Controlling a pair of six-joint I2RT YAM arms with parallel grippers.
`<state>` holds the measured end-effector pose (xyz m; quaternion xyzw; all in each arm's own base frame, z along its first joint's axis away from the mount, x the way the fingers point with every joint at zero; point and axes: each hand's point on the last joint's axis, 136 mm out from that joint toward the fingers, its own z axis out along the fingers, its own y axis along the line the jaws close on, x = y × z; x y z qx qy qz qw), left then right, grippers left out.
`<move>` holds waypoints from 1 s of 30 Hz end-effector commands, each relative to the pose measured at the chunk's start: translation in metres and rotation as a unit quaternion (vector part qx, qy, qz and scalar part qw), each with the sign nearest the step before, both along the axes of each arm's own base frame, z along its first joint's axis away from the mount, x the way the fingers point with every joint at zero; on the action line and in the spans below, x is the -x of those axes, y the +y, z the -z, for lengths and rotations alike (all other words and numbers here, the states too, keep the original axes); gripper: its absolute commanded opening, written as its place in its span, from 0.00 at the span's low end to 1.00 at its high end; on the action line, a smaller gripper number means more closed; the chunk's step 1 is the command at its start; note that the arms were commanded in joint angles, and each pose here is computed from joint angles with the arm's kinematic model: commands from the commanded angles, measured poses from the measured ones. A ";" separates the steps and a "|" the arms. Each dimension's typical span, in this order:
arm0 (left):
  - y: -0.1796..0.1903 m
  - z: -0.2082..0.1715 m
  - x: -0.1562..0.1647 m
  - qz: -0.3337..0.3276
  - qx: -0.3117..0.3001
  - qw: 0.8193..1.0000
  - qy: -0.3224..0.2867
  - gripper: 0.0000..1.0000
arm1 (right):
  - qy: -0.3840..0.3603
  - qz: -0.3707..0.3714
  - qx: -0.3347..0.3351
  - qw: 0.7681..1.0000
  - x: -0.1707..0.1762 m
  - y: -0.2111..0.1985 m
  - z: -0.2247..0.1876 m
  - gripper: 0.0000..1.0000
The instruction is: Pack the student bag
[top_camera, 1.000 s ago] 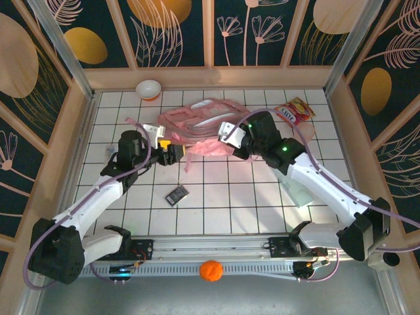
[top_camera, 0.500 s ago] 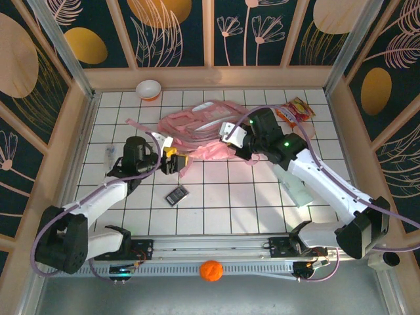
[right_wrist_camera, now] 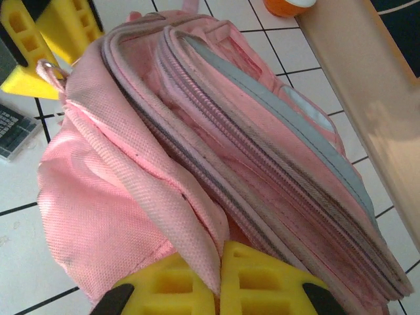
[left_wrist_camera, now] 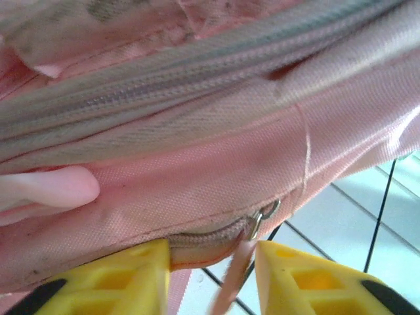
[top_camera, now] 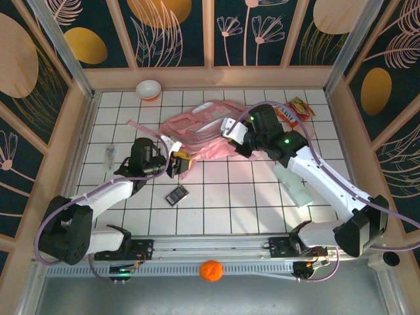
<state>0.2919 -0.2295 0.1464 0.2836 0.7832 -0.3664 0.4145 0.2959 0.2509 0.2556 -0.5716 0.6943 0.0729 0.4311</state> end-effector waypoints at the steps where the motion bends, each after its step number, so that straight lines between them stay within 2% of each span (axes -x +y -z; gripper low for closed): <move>1: -0.011 -0.022 0.009 0.028 0.029 0.999 -0.030 0.20 | -0.051 0.012 -0.068 0.996 -0.015 0.013 -0.050 0.00; 4: -0.011 -0.036 0.013 0.024 0.046 0.998 -0.031 0.05 | -0.043 0.041 -0.072 0.996 -0.022 0.010 -0.044 0.00; 6: -0.012 -0.045 0.016 0.023 0.056 0.998 -0.030 0.00 | -0.034 0.058 -0.078 0.995 -0.025 0.009 -0.041 0.00; 15: -0.021 -0.088 0.031 0.031 0.098 0.994 -0.026 0.00 | -0.006 0.121 -0.116 0.986 -0.027 0.028 -0.022 0.00; 23: -0.052 -0.138 0.043 0.085 0.126 0.988 -0.017 0.00 | 0.046 0.117 -0.173 0.977 -0.021 0.070 -0.002 0.00; 26: -0.054 -0.144 0.036 0.061 0.133 0.989 -0.007 0.00 | 0.055 0.104 -0.178 0.977 -0.015 0.077 0.000 0.00; 27: -0.050 -0.143 0.027 0.029 0.130 0.991 -0.002 0.00 | 0.061 0.104 -0.186 0.975 -0.013 0.074 -0.004 0.10; 29: -0.038 -0.138 0.011 -0.034 0.117 0.993 0.002 0.00 | 0.095 0.096 -0.204 0.970 -0.005 0.065 -0.007 0.42; 30: -0.032 -0.136 0.006 -0.059 0.109 0.992 0.002 0.00 | 0.118 0.110 -0.221 0.962 -0.003 0.054 -0.009 0.53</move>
